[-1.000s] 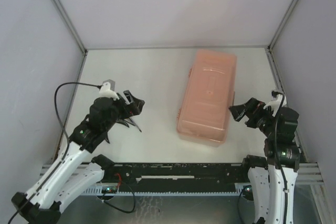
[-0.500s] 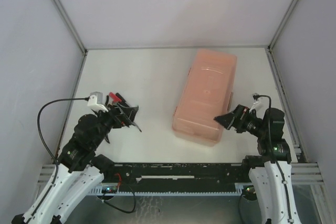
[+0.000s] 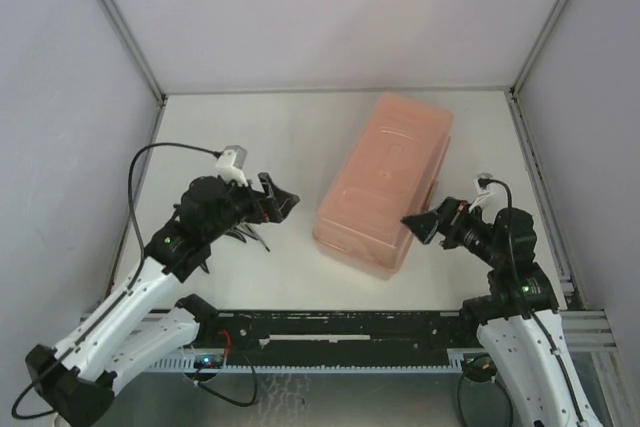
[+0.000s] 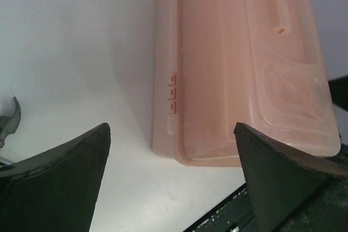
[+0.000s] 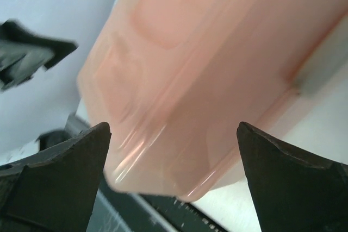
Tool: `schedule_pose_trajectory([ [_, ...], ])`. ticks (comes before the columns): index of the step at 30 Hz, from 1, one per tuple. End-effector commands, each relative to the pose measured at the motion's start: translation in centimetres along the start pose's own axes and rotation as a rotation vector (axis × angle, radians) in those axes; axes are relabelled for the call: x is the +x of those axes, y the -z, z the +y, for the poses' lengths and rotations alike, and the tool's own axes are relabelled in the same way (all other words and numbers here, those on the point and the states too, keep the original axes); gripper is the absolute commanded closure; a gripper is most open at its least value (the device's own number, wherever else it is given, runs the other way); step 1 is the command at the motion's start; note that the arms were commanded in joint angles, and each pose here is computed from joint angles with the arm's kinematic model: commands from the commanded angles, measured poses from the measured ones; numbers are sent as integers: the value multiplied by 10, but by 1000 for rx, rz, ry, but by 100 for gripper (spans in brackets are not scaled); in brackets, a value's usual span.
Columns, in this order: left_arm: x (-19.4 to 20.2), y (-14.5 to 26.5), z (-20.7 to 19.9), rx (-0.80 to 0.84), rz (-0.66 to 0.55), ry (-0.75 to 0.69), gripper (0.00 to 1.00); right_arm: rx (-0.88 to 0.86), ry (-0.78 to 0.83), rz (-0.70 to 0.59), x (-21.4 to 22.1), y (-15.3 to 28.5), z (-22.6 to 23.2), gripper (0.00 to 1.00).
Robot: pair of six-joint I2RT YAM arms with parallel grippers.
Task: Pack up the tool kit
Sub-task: Move the toolbox to the center of the board.
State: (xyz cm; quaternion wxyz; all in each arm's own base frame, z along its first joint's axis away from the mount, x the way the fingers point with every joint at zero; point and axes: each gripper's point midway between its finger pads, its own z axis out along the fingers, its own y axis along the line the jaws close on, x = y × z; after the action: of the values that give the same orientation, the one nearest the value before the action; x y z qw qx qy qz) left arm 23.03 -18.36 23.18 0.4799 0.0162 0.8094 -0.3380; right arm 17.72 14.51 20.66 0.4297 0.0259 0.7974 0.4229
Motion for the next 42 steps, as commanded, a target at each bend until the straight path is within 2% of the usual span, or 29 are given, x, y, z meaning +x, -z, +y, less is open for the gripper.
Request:
schedule_pose_trajectory([
  [1, -49, 0, -47, 97, -106, -125, 0, 231, -1, -220, -57, 4, -35, 0],
  [4, -56, -10, -61, 118, -69, -183, 0, 272, -113, -211, -66, 1, -60, 0],
  [9, -53, -31, -66, 113, 2, -230, 0, 125, -298, -208, -73, -2, -84, 1],
  [13, -58, -40, -75, 137, 4, -231, 0, 120, -384, -194, -70, -11, -110, 1],
  [16, -61, -34, -82, 134, 24, -265, 0, 58, -403, -172, -77, -18, -112, 1],
  [21, -56, -26, -61, 68, -10, -326, 0, -14, -435, -150, -86, -31, -113, 2],
  [26, -58, -11, -45, 28, -63, -426, 0, 0, -443, -81, -70, -53, -110, 3],
  [31, -53, -6, -37, 32, -82, -494, 0, -28, -402, 12, -42, -72, -83, 4],
  [36, -44, -17, -26, -4, -51, -512, 0, 23, -376, 17, -32, -71, -79, 3],
  [39, -42, -28, -19, -44, -7, -502, 0, 96, -354, -40, -37, -62, -93, 2],
  [42, -42, -43, -17, -71, 44, -472, 0, 29, -355, -78, -43, -53, -93, 1],
])
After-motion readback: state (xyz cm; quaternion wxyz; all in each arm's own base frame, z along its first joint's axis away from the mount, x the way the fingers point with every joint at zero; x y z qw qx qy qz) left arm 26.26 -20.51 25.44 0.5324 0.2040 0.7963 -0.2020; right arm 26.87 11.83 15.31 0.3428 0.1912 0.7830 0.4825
